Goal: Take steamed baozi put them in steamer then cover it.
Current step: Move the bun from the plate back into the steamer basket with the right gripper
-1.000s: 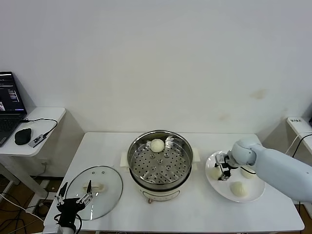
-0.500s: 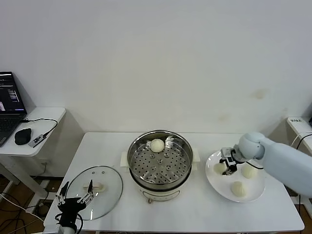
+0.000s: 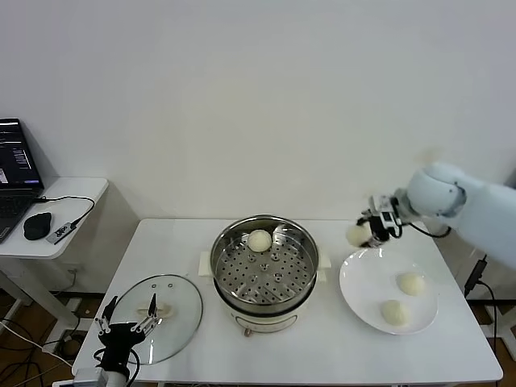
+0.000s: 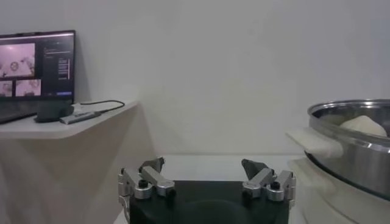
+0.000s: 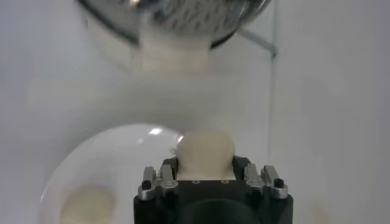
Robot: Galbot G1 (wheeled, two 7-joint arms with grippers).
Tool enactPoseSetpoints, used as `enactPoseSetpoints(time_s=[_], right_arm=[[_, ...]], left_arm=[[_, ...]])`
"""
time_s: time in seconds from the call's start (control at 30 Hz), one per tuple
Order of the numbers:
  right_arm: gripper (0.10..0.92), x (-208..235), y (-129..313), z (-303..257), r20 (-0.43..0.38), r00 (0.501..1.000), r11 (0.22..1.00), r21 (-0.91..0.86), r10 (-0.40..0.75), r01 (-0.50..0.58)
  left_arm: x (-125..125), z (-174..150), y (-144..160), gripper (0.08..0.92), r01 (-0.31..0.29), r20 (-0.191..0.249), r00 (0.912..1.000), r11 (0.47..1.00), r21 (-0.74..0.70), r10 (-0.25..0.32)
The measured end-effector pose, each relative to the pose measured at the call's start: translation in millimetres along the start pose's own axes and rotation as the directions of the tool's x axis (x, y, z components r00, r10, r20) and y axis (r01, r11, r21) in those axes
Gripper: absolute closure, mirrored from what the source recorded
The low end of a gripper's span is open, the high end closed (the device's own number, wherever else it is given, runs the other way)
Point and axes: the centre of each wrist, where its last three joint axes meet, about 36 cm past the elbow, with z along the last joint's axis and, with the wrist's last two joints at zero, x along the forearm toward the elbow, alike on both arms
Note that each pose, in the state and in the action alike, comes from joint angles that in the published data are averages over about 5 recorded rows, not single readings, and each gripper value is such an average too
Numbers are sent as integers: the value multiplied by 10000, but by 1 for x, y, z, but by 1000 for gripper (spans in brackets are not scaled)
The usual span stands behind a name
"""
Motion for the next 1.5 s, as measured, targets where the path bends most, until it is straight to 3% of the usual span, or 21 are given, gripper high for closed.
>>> enactPoseSetpoints(time_s=[0.2, 0.47, 1.07, 1.5], right_arm=[[446, 9, -17, -64, 851, 9964, 10000, 76, 48, -55], [445, -16, -26, -151, 1460, 9887, 9994, 78, -332, 324], [445, -115, -12, -254, 1066, 9846, 9903, 171, -1386, 1376], [445, -134, -1, -268, 668, 9824, 9842, 456, -1742, 1714]], left_arm=[[-1, -1, 0, 177, 39, 47, 10000, 10000, -18, -39], [-3, -4, 4, 177, 182, 189, 9997, 9998, -43, -181], [-5, -5, 1, 177, 298, 386, 9988, 9995, -72, -295], [-4, -2, 0, 177, 296, 286, 9992, 9996, -49, -294]])
